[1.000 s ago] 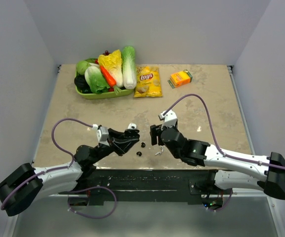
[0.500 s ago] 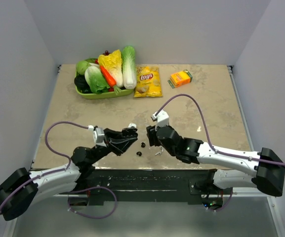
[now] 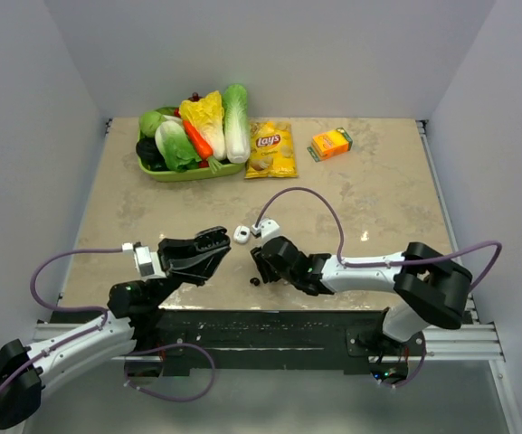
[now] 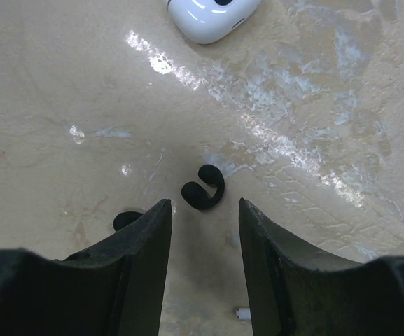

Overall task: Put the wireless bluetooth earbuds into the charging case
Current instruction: Pick up the earbud from the center of the board.

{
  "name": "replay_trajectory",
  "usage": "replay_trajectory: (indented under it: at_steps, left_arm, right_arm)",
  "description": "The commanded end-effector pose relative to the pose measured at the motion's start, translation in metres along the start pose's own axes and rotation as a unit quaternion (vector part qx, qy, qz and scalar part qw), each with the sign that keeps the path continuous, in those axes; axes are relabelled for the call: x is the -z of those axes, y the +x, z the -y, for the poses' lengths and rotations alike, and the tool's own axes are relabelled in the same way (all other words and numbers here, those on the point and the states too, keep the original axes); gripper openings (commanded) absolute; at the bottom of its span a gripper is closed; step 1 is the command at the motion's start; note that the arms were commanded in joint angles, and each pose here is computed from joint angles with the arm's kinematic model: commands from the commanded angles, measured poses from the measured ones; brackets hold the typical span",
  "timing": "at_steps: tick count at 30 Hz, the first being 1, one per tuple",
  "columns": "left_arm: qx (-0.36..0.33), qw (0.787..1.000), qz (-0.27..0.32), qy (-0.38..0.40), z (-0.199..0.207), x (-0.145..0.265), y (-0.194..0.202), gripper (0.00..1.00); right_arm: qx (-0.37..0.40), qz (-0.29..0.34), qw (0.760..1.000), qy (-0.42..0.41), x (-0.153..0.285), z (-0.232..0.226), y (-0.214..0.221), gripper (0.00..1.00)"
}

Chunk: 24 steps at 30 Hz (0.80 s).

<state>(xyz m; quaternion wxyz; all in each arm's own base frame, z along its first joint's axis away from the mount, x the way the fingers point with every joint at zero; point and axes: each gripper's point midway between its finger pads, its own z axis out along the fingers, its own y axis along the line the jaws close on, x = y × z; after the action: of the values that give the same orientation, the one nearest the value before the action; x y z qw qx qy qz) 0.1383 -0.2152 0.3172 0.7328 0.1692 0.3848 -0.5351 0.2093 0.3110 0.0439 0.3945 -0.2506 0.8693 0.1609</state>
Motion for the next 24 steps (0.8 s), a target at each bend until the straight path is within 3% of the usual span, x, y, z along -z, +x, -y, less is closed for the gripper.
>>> replay_trajectory:
  at_steps: [1,11,16,24]
  left_arm:
    - [-0.007,0.999,-0.045,-0.027,-0.013,0.036,0.040,0.00]
    - [-0.003,0.998,-0.051,-0.024,-0.012,0.037,0.043,0.00]
    - [0.001,0.998,-0.057,-0.025,-0.013,0.038,0.047,0.00]
    - [0.003,0.998,-0.061,-0.025,-0.013,0.037,0.049,0.00]
  right_arm:
    - [-0.023,0.037,0.999,-0.011,-0.010,-0.014,-0.030,0.45]
    - [-0.077,0.065,0.995,0.000,-0.006,0.000,-0.036,0.49]
    - [-0.096,0.047,0.994,0.014,-0.012,0.021,-0.029,0.45]
    - [-0.098,0.028,0.995,-0.003,-0.018,0.018,-0.018,0.43]
